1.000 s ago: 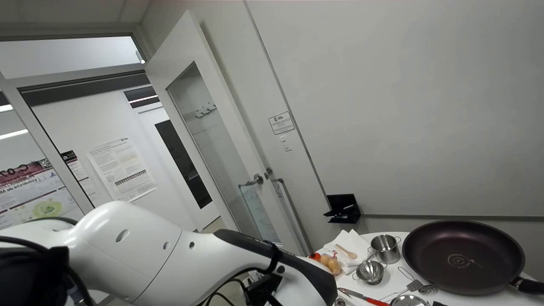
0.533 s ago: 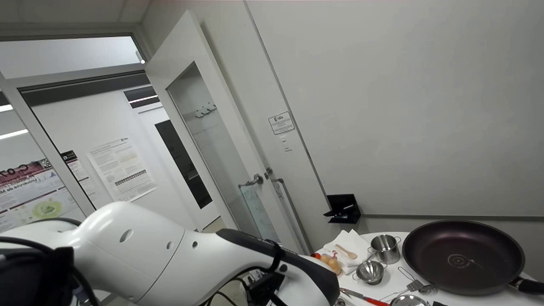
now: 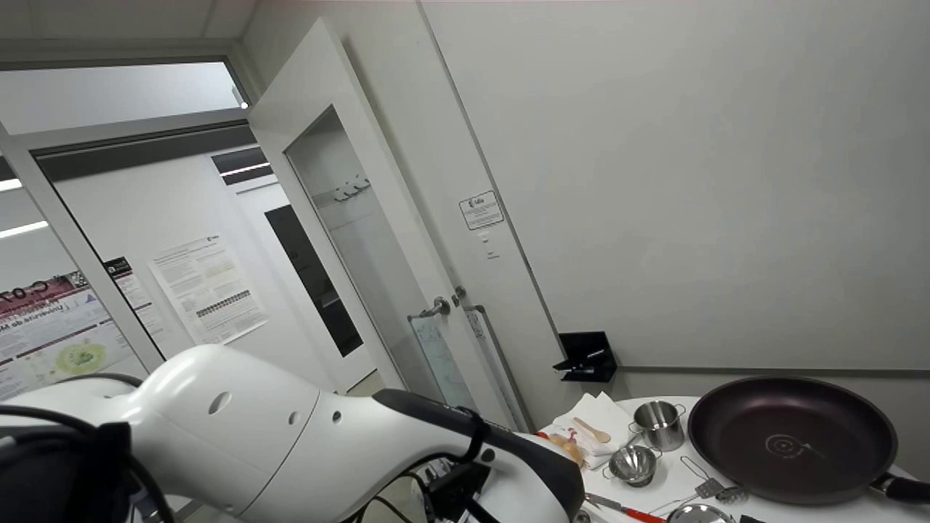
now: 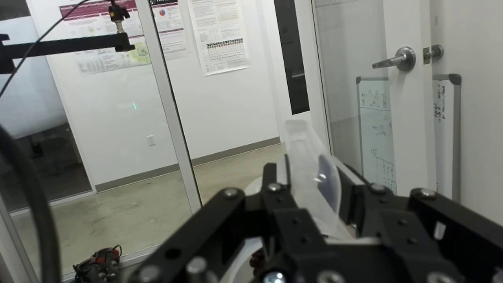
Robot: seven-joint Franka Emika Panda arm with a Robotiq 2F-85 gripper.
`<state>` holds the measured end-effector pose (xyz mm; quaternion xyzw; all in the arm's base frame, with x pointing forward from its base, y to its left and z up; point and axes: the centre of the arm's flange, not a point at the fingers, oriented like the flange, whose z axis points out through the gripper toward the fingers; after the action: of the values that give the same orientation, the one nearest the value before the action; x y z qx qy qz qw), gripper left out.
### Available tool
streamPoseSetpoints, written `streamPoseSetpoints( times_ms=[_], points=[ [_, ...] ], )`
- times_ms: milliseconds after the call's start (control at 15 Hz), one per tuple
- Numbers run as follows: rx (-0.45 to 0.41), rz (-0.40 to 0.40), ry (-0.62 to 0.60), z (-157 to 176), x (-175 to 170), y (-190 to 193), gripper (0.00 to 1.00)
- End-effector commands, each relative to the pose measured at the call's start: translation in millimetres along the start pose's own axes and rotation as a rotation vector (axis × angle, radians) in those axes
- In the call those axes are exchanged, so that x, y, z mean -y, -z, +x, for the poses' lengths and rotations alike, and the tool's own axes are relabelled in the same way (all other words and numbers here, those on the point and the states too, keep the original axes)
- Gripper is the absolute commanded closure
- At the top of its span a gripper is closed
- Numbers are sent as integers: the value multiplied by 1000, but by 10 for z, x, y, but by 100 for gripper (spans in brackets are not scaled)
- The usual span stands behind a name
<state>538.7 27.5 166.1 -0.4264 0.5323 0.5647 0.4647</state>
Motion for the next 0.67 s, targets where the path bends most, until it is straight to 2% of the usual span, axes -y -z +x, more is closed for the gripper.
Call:
streamPoseSetpoints(
  times_ms=[0,600],
  points=[
    [49,-8,6,-31,67,30,89],
    [90,-4,3,-3,69,138,89]
  ],
)
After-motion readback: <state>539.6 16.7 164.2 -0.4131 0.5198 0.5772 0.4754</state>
